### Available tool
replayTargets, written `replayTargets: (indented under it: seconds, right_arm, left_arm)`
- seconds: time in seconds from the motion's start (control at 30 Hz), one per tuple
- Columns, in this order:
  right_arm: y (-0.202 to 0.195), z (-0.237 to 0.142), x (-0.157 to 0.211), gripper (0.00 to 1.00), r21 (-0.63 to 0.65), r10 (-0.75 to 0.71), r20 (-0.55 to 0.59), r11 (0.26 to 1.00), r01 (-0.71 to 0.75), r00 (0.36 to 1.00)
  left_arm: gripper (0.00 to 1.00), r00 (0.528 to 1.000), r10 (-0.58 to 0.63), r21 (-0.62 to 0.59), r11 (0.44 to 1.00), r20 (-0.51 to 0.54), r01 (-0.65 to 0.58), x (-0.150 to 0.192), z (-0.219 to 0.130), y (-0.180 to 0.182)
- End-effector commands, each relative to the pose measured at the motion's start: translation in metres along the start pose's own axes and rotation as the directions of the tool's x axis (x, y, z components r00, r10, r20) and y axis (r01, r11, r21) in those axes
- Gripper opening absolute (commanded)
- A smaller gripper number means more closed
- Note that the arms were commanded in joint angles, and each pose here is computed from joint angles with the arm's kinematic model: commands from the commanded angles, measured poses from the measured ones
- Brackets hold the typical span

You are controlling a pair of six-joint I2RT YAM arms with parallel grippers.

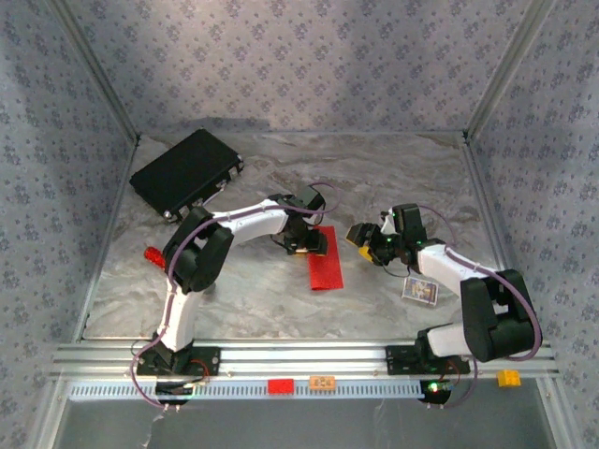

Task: Fold a paper plane with a square sheet of paper (pick it up from the middle)
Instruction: Hold the square sheet of paper at the center of the table.

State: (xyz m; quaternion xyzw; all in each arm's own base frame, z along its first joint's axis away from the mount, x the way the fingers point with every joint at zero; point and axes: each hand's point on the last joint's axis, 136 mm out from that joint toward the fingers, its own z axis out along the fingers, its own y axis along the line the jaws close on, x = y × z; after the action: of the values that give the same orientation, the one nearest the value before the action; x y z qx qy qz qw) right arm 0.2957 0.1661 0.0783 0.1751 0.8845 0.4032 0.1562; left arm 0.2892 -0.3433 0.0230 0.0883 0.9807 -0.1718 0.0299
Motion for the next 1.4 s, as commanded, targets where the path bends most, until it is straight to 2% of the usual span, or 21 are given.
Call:
replayTargets:
  seconds: [0.0, 0.5, 1.2, 1.37]
  right_arm:
    - [0.0045, 0.0020, 0.0025, 0.68, -0.002, -0.016, -0.028, 1.000, 0.016, 0.999]
    - [0.0050, 0.0092, 0.0062, 0.63, -0.004, -0.023, -0.058, 1.000, 0.023, 0.998]
    - [0.0062, 0.0103, 0.0067, 0.63, 0.000, -0.026, -0.062, 1.000, 0.026, 0.998]
    - [0.0094, 0.0115, 0.0075, 0.59, -0.010, -0.034, -0.072, 0.999, 0.033, 0.997]
  left_arm:
    - [0.57, 0.998, -0.037, -0.162, 0.986, -0.049, 0.029, 0.0106, 0.0391, 0.0495]
    - [0.57, 0.997, -0.049, -0.164, 0.986, -0.059, 0.038, 0.0114, 0.0427, 0.0495]
    - [0.57, 0.996, -0.045, -0.172, 0.984, -0.070, 0.033, 0.0150, 0.0459, 0.0535]
    - [0.57, 0.997, -0.039, -0.169, 0.985, -0.070, 0.027, 0.0148, 0.0463, 0.0527]
